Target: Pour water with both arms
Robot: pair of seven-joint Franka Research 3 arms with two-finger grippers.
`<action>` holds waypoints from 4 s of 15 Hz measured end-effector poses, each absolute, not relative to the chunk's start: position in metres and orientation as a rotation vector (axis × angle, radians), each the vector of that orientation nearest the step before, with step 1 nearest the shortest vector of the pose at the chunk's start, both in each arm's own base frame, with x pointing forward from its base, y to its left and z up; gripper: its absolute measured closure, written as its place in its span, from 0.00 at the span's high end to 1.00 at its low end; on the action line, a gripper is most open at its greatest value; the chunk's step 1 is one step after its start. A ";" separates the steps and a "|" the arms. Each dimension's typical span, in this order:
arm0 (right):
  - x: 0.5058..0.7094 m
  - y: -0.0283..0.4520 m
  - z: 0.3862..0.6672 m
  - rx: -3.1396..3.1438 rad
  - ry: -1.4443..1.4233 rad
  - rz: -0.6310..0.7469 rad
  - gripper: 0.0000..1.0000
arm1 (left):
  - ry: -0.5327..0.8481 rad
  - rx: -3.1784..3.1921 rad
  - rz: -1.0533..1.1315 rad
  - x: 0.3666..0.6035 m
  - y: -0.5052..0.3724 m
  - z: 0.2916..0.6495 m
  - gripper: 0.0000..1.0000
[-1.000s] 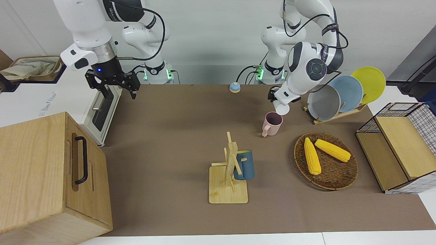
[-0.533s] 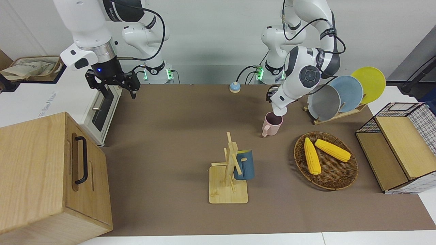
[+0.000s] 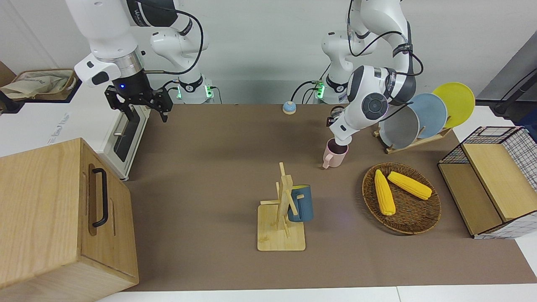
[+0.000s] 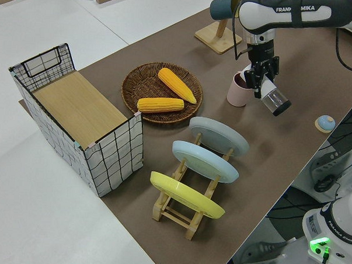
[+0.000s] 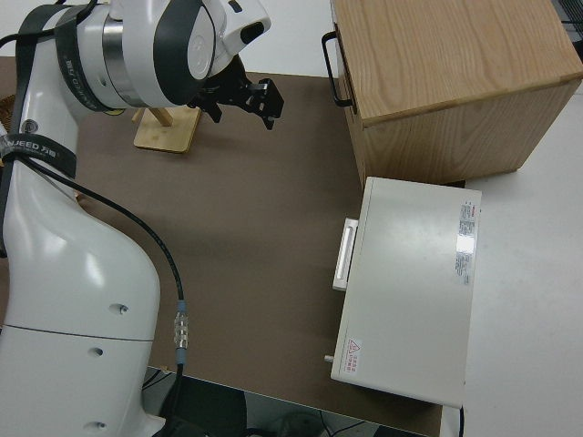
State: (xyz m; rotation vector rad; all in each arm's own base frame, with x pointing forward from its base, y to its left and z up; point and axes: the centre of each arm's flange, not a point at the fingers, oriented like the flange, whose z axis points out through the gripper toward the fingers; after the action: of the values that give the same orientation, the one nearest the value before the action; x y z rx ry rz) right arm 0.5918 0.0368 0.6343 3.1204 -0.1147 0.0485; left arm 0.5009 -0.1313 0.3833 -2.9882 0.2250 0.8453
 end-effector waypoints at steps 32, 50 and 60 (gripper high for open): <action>0.592 0.037 0.634 3.120 -0.115 0.049 1.00 | 0.245 -2.969 0.791 0.483 -0.143 0.441 0.63; 0.592 0.037 0.634 3.120 -0.115 0.049 1.00 | 0.118 -3.179 0.205 0.414 -0.129 0.401 0.63; 0.592 0.037 0.634 3.120 -0.115 0.049 1.00 | 0.069 -3.185 -0.061 0.390 -0.113 0.440 0.63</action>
State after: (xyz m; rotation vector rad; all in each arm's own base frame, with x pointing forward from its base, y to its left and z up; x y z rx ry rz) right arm 0.5918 0.0368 0.6343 3.1204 -0.1147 0.0485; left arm 0.3901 -0.1127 0.4402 -3.1853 0.0688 -0.0609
